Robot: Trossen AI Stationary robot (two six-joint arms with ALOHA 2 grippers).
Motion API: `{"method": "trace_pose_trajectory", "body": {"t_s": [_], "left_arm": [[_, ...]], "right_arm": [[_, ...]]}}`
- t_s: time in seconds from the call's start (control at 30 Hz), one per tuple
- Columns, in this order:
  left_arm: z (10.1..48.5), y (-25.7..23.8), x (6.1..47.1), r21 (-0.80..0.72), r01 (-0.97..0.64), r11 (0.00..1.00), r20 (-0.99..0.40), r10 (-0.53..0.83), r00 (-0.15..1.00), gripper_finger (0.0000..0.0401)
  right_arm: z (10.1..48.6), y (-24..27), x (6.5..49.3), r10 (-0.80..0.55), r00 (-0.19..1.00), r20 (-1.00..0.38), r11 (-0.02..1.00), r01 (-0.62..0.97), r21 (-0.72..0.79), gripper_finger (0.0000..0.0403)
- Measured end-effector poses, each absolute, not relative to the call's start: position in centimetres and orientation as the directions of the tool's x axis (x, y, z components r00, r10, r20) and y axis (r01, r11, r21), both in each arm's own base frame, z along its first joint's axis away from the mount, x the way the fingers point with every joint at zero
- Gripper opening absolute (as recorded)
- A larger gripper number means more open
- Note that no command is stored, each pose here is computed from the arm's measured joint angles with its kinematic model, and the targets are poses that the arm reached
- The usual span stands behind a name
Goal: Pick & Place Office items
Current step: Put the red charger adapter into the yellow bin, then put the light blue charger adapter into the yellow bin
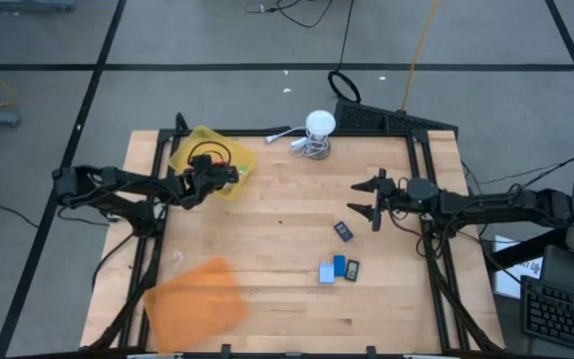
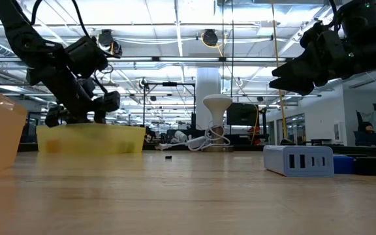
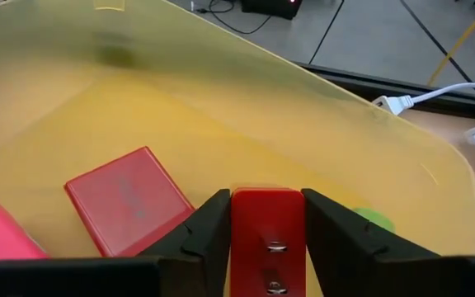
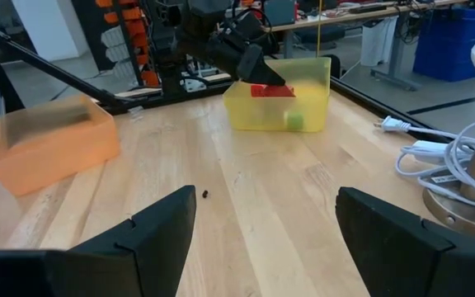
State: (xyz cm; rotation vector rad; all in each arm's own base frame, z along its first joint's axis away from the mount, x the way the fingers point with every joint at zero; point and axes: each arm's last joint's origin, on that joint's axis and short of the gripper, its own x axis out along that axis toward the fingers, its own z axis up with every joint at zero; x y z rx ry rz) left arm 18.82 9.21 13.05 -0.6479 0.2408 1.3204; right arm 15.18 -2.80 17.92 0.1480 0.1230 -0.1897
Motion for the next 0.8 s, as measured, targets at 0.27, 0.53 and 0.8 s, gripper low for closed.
{"method": "trace_pose_trajectory", "body": {"t_s": [0.27, 0.53, 0.8], "left_arm": [[14.9, 9.1, 18.6, -0.285, -0.941, 0.181, -0.459, 0.837, 0.3, 0.0203], [16.9, 8.6, 18.1, -0.328, -0.906, 0.268, -0.411, 0.823, 0.392, 0.0203], [17.9, 7.7, 18.8, -0.386, -0.838, 0.385, -0.364, 0.771, 0.522, 0.018]], "right_arm": [[17.8, -2.8, 15.2, -0.175, 0.974, -0.145, 0.97, 0.195, 0.144, 0.0279], [17.6, -2.8, 15.1, -0.173, 0.97, -0.17, 0.968, 0.199, 0.15, 0.0279], [17.6, -2.5, 15.2, -0.085, 0.983, -0.164, 0.975, 0.115, 0.188, 0.0279]]}}
